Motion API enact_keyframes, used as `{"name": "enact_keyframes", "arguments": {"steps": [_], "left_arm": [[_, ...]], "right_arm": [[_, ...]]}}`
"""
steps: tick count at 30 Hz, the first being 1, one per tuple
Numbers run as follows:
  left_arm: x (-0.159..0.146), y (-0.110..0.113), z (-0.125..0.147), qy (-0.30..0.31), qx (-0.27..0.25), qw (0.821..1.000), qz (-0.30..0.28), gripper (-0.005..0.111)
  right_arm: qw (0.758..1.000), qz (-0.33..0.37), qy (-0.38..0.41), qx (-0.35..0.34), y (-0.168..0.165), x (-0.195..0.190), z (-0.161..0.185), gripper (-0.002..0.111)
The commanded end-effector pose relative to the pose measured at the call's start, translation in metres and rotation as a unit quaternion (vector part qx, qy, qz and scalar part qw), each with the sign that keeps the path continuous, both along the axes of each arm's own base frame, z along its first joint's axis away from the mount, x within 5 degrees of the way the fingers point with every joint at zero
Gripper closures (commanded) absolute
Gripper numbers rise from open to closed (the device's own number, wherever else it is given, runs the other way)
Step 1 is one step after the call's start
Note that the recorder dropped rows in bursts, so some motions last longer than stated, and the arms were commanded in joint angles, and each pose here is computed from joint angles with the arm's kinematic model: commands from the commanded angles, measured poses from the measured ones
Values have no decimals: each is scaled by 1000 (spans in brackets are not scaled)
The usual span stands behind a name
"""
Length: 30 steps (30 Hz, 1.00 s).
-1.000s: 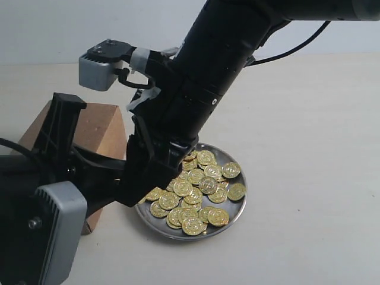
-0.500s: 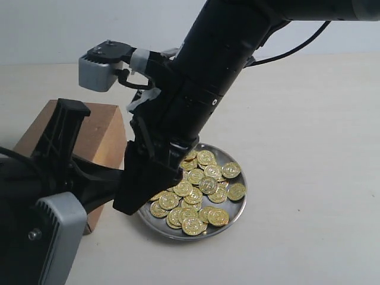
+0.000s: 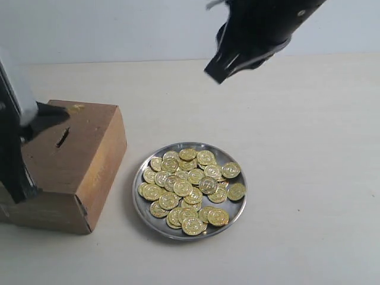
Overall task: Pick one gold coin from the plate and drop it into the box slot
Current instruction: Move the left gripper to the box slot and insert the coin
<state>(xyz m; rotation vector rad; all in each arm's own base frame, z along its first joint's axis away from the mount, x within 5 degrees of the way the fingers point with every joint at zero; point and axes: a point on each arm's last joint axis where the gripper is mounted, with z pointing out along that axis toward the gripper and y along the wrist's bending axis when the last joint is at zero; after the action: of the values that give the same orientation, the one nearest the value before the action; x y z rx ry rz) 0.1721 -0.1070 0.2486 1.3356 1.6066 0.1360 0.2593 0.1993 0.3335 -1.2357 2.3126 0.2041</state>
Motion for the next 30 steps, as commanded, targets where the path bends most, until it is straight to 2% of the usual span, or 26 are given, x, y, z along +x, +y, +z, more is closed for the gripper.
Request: {"name": "enact_keyframes", "arguments": {"steps": [1,2,6,11,13,16,18,26,30], "left_arm": [[30,25,13,98,-147,970,168,107],[36,28,14,129,-168,959,190,107],[62,36,16,267,-239,893,272,107],[85,34,12,374,-240,828,342,107],[92,34,5,404,-221,810,363,107],[100,34,-6,432,-193,793,384,107],[104,34,-13,440,-186,787,389,107],[111,32,-27,453,-177,779,397,107],[113,32,-27,447,-182,782,395,107]], "right_arm": [[997,-68,-23,30,-23,-3,23,106],[997,-70,-22,31,-24,-6,24,108],[997,-70,-6,37,-28,-15,21,108],[997,-72,21,31,-31,-22,3,108],[996,-72,30,31,-30,-23,-3,108],[996,-72,34,28,-31,-24,-10,108],[996,-73,36,27,-31,-24,-13,108],[996,-73,33,31,-31,-24,-12,108],[996,-73,30,32,-30,-23,-12,108]]}}
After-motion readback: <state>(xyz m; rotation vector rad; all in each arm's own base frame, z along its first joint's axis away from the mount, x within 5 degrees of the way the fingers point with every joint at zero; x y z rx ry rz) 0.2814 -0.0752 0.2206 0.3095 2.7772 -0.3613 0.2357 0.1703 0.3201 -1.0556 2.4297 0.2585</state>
